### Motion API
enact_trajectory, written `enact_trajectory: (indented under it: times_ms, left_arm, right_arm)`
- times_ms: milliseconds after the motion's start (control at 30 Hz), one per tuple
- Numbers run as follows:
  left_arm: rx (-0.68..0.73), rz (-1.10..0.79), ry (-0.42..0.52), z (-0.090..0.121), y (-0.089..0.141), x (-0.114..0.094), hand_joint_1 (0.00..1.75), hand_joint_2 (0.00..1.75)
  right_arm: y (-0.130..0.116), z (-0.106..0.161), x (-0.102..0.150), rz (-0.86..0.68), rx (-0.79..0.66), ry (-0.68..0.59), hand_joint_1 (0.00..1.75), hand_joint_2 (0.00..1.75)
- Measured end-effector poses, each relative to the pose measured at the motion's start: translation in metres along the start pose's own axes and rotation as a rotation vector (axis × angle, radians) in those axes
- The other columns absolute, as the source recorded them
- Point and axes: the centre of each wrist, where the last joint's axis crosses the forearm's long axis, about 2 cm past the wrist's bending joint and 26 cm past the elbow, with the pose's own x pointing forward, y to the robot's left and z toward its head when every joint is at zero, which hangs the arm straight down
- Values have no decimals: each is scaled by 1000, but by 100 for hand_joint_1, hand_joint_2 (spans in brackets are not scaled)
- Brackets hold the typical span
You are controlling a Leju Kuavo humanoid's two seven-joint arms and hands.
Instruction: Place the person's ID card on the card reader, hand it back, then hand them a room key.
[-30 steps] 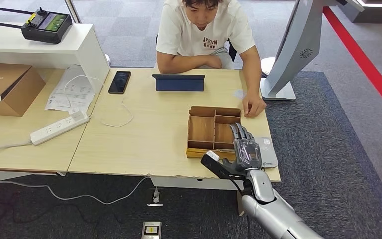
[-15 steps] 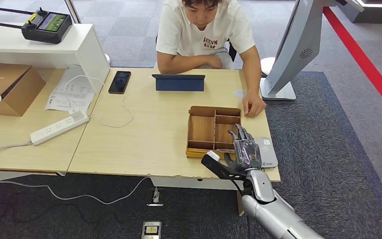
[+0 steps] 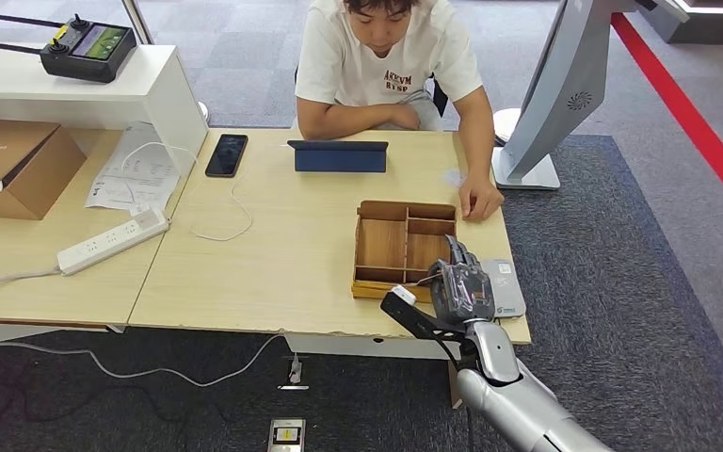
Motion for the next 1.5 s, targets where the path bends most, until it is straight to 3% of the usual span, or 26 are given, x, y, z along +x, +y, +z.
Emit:
enact_trajectory:
  times_ms: [200,333,600,1133,1500]
  left_arm:
    - [0,1,-4,0,0,0,0,0]
    - [0,3,-4,0,0,0,0,0]
    - [3,11,-2,0,0,0,0,0]
    - [5,13,-5,1,-1,-1,0,0]
    - [-17,-57,-46,-4,0,21,0,0]
  right_arm:
    - [0,0,0,-1,1,0,159,175]
    - [0,0,2,-9,-16,-3,175,175]
    - [-15,-5,15,-26,-112,-45,175,175]
    - [-114,-24,65,-41,-376,-219,175,175]
    - [-169,-71,93,24,-353,-257,175,175]
